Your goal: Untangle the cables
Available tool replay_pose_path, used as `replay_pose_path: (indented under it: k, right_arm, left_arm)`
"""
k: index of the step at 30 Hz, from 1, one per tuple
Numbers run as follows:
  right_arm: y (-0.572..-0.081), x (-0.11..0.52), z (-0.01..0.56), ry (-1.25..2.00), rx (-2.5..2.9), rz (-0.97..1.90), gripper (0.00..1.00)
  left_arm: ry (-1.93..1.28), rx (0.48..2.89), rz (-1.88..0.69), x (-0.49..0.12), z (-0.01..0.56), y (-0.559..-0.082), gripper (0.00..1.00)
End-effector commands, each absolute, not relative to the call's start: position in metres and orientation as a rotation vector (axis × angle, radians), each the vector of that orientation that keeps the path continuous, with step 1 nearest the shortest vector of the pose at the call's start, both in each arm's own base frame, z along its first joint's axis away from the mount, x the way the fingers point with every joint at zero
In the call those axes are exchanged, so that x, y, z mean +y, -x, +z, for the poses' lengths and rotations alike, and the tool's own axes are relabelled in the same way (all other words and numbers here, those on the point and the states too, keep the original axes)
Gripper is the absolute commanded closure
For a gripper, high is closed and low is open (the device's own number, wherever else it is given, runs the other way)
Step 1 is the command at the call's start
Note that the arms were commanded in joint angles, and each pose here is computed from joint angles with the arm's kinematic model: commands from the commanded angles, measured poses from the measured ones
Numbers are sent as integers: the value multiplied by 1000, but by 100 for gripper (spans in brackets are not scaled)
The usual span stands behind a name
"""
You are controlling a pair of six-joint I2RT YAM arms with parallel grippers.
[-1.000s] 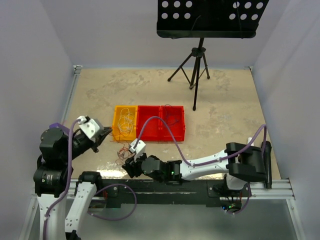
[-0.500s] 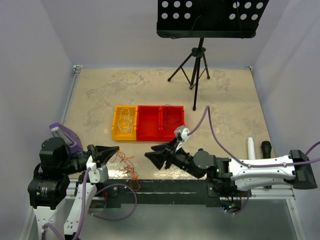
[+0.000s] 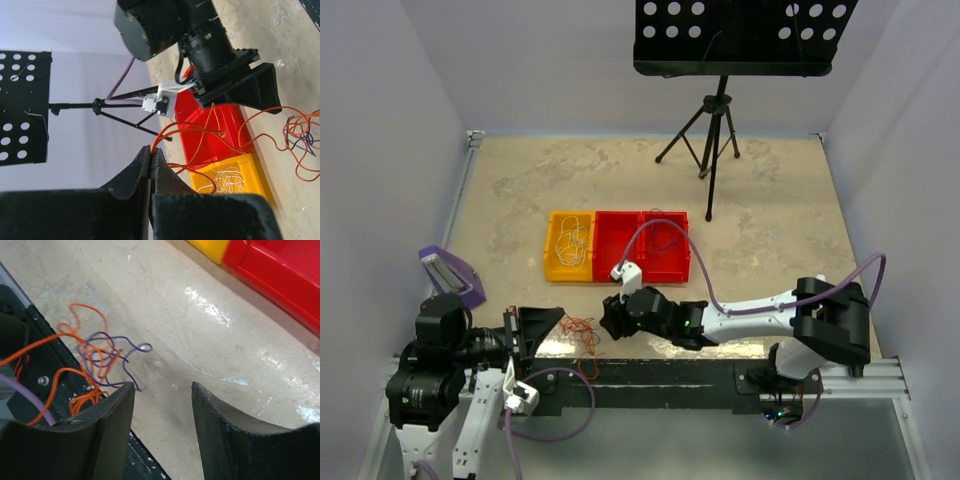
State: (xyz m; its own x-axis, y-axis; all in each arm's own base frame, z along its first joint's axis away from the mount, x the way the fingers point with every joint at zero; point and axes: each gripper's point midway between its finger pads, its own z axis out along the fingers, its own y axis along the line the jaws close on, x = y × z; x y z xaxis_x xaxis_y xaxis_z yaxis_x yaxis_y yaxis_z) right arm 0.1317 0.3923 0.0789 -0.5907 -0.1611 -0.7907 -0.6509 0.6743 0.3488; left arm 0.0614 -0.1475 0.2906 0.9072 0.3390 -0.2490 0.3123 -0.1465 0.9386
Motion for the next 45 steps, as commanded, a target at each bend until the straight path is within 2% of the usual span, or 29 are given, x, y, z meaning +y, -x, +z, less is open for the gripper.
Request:
replay_pose_path:
  k: [1, 8, 20, 45]
  right_arm:
    - [-150, 417, 145, 547, 1989, 989, 45]
    - [-154, 409, 151, 555, 1948, 1038, 44]
    - [-161, 433, 89, 718, 2033, 900, 49]
    - [-157, 467, 48, 964, 2067, 798, 49]
  left_arm:
    - [-1828, -106, 419, -159, 303, -62, 100]
    - [-1822, -275, 493, -164, 296, -64, 100]
    - [-1845, -281, 518, -162, 286, -61, 100]
    - [-1889, -256, 546, -157, 271, -66, 100]
